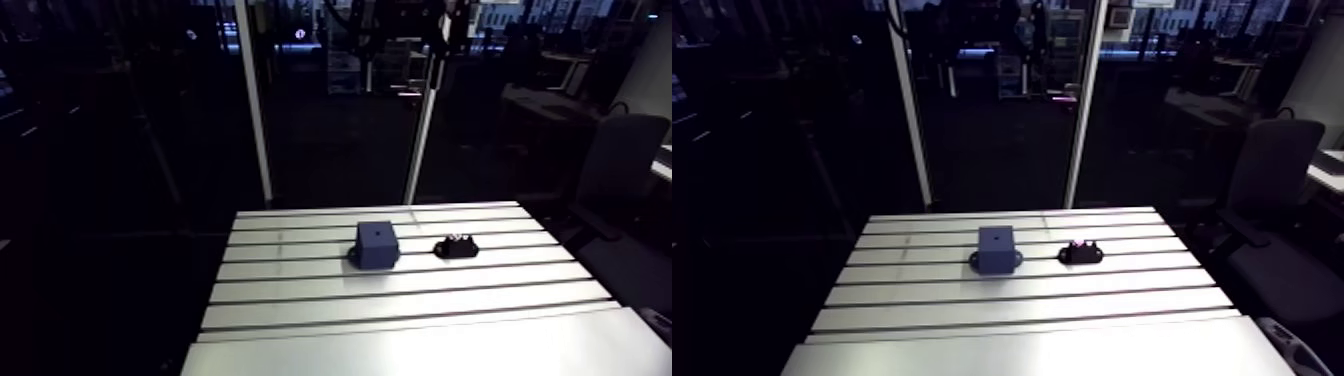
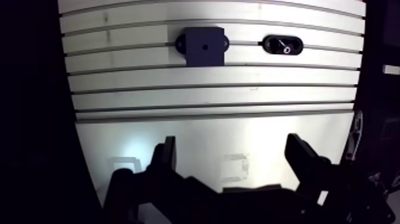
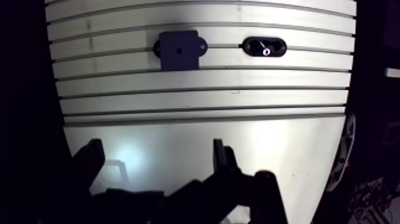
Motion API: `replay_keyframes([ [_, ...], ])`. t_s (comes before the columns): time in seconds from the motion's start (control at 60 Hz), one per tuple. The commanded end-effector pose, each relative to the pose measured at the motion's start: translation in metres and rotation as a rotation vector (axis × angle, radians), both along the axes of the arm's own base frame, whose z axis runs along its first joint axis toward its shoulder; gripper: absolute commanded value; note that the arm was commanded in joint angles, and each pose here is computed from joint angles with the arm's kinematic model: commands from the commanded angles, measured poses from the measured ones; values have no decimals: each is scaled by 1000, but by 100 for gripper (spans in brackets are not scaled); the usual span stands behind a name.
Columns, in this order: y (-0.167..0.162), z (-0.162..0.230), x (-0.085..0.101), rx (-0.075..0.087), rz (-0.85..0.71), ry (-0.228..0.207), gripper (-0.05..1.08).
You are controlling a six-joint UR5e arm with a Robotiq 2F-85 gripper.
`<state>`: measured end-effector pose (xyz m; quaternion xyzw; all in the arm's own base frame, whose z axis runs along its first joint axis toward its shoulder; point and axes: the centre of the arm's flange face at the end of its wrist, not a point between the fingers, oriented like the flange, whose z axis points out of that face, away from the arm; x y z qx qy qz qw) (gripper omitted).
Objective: Pick up the M10 bolt and insert it into the hole until fully seated.
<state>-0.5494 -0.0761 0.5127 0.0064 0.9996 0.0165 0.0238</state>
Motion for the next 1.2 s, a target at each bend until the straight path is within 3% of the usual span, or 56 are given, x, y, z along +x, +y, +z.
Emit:
replay_keyframes([
  [0.017, 2, 4, -1, 5, 28, 0, 1],
  [0.267, 9, -4, -8, 51, 55, -11, 1],
  [0.75, 51, -37, -46, 28, 109, -45, 1],
  [0.933, 67, -50, -47, 26, 117, -44, 1],
  [1.2, 111, -78, -43, 10, 96, -34, 1],
])
